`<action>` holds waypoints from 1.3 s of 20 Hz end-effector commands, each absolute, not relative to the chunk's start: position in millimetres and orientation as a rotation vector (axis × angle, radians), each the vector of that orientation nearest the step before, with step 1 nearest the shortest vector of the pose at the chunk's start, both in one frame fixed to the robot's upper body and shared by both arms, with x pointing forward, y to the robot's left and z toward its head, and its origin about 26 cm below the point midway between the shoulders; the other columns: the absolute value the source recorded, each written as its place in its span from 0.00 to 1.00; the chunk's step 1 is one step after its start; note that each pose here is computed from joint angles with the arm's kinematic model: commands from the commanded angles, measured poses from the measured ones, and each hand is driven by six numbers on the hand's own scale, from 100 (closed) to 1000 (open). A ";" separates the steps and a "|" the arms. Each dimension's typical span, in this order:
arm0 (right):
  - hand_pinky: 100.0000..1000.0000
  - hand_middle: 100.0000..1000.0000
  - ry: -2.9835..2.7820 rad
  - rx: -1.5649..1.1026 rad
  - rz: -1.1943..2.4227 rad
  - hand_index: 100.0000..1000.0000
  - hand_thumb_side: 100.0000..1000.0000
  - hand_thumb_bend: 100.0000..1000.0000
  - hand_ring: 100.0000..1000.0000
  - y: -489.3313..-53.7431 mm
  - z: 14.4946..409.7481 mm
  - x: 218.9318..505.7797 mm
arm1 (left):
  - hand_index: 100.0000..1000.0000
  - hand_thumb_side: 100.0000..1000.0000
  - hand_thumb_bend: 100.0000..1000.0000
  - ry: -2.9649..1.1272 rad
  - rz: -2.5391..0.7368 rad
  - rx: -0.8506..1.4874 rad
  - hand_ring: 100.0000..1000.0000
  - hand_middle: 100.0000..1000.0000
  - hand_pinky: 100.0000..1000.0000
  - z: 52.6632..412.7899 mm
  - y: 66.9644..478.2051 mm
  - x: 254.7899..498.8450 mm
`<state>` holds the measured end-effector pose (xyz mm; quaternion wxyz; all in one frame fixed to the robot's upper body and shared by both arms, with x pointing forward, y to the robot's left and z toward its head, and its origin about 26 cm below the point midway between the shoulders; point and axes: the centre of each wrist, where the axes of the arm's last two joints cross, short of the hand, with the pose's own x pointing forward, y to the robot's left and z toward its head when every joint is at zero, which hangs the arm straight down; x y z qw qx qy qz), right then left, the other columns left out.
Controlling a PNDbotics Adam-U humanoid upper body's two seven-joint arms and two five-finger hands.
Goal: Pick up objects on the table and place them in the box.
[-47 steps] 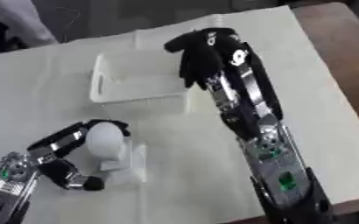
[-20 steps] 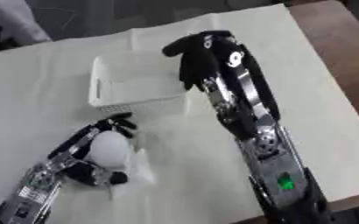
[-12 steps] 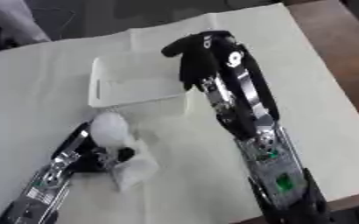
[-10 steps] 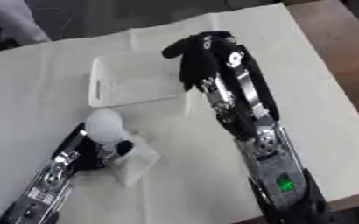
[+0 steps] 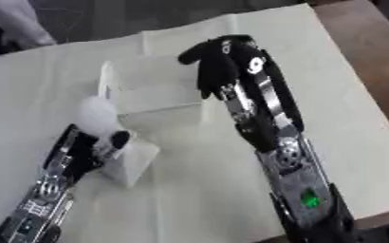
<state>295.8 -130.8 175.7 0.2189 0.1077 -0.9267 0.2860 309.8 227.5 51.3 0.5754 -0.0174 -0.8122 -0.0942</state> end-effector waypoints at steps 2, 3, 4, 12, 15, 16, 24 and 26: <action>0.00 0.26 -2.574 0.285 0.782 0.61 0.88 0.00 0.20 -131.6 177.5 295.3 | 0.17 0.36 0.00 -2.039 -0.148 -0.007 0.00 0.00 0.00 104.1 260.0 310.9; 0.00 0.26 -2.571 0.284 0.781 0.61 0.88 0.00 0.20 -132.0 176.8 295.3 | 0.17 0.37 0.00 -2.066 -0.135 0.007 0.00 0.00 0.00 115.7 268.0 310.0; 0.00 0.26 -2.567 0.282 0.781 0.61 0.88 0.00 0.20 -132.5 175.6 295.4 | 0.17 0.37 0.00 -2.095 -0.130 0.024 0.00 0.00 0.00 127.2 275.6 309.0; 0.00 0.26 -2.556 0.281 0.786 0.61 0.88 0.00 0.20 -133.2 172.4 295.6 | 0.18 0.37 0.00 -2.195 -0.110 0.055 0.00 0.00 0.00 174.5 299.7 305.9; 0.00 0.26 -2.555 0.284 0.791 0.61 0.88 0.00 0.20 -132.8 172.4 295.5 | 0.18 0.37 0.00 -2.214 -0.109 0.070 0.00 0.00 0.00 182.6 303.0 310.5; 0.00 0.25 -2.555 0.286 0.793 0.61 0.88 0.00 0.20 -132.6 172.4 295.5 | 0.18 0.37 0.00 -2.218 -0.109 0.072 0.00 0.00 0.00 184.5 303.5 312.3; 0.00 0.25 -2.552 0.297 0.810 0.61 0.88 0.00 0.20 -131.3 172.2 295.5 | 0.18 0.38 0.00 -2.239 -0.074 0.021 0.00 0.00 0.00 192.3 296.7 329.4; 0.00 0.25 -2.552 0.300 0.814 0.61 0.88 0.00 0.20 -131.0 172.3 295.5 | 0.18 0.38 0.00 -2.239 -0.075 0.009 0.00 0.00 0.00 192.9 293.3 334.2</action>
